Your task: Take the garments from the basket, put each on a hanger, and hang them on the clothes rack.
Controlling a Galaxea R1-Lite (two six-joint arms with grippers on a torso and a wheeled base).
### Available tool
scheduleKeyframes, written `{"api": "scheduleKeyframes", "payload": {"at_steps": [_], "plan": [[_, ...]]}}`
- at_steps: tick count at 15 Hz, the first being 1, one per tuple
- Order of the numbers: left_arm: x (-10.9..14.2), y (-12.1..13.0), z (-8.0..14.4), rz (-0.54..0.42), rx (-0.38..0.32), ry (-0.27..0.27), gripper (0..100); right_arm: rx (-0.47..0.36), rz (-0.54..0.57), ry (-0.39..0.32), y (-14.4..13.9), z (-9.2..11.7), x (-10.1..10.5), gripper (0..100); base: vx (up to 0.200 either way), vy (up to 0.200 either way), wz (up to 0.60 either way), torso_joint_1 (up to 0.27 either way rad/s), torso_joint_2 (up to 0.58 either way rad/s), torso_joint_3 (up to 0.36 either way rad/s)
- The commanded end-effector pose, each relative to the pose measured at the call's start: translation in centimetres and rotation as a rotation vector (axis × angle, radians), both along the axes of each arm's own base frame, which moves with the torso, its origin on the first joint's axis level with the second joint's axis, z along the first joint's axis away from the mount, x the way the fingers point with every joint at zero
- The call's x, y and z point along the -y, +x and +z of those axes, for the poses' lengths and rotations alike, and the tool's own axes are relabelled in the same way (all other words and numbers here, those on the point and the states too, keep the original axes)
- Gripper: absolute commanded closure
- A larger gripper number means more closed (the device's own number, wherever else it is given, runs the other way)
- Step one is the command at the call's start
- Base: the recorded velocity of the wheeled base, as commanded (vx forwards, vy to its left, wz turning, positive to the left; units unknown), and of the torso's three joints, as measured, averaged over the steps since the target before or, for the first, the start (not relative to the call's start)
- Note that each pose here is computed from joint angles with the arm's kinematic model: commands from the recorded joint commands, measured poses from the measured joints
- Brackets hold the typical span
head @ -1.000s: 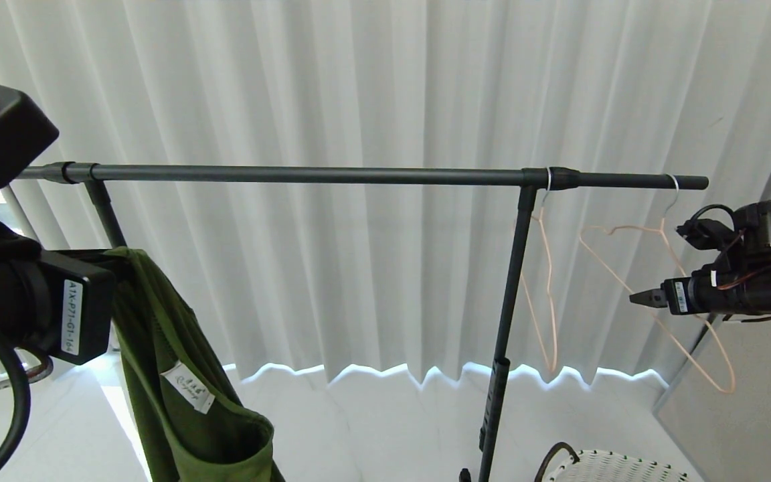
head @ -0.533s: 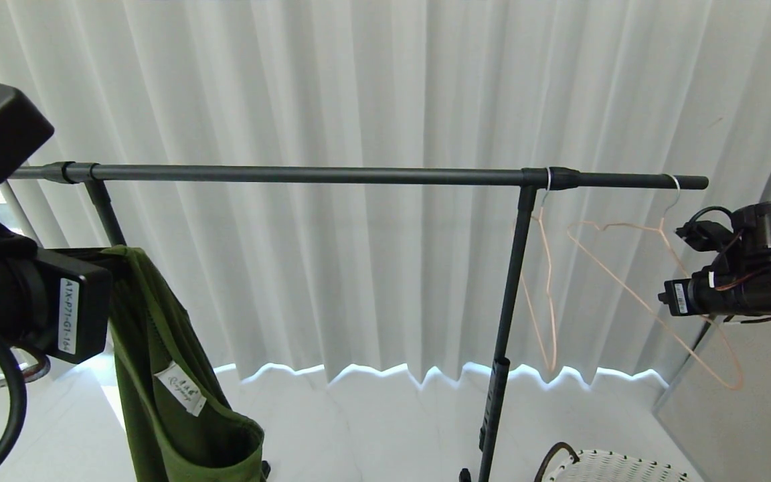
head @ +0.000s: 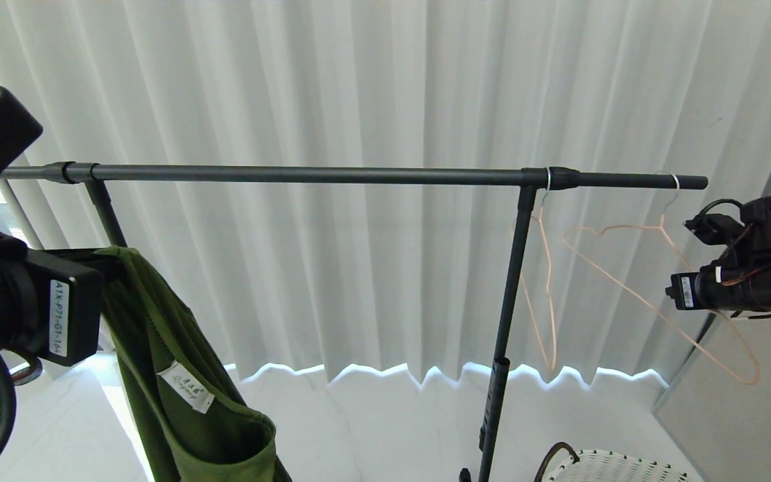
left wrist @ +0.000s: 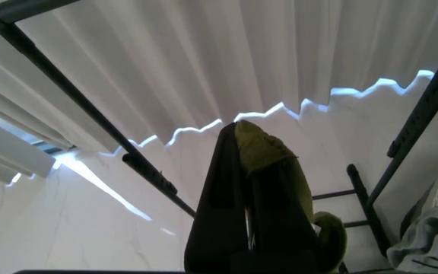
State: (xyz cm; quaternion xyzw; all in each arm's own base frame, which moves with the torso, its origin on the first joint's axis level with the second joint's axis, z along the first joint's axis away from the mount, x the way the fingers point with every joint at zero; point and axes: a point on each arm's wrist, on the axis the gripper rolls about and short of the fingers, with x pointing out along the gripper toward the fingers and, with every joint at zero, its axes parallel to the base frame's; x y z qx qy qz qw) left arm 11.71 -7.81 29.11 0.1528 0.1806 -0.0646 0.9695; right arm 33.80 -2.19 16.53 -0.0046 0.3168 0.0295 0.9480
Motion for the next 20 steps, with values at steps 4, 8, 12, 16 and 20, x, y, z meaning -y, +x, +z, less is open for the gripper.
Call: {"api": "scheduleKeyframes", "payload": {"at_steps": [4, 8, 12, 16, 20], "plan": [[-0.1, -0.1, 0.1, 0.001, 0.004, -0.002, 100, 0.062, -0.018, -0.015, -1.3, 2.2, -0.1, 100, 0.0, 0.0, 0.0, 0.0, 0.0, 0.0], [-0.5, -0.6, 0.4, 0.001, 0.021, -0.015, 100, 0.115, -0.031, 0.003, -2.5, 4.0, -0.4, 100, 0.0, 0.0, 0.0, 0.0, 0.0, 0.0], [-0.5, -0.6, 0.3, 0.001, 0.02, -0.014, 100, 0.134, -0.046, -0.006, -3.9, 4.7, -0.5, 100, 0.0, 0.0, 0.0, 0.0, 0.0, 0.0], [-0.4, -0.5, -0.6, 0.003, -0.008, 0.008, 100, 0.15, -0.07, -0.042, -7.0, 5.2, -1.4, 100, 0.0, 0.0, 0.0, 0.0, 0.0, 0.0], [-0.5, -0.5, -1.9, 0.007, -0.044, 0.038, 100, 0.176, -0.062, -0.077, -11.0, 5.5, -3.1, 100, 0.0, 0.0, 0.0, 0.0, 0.0, 0.0]]}}
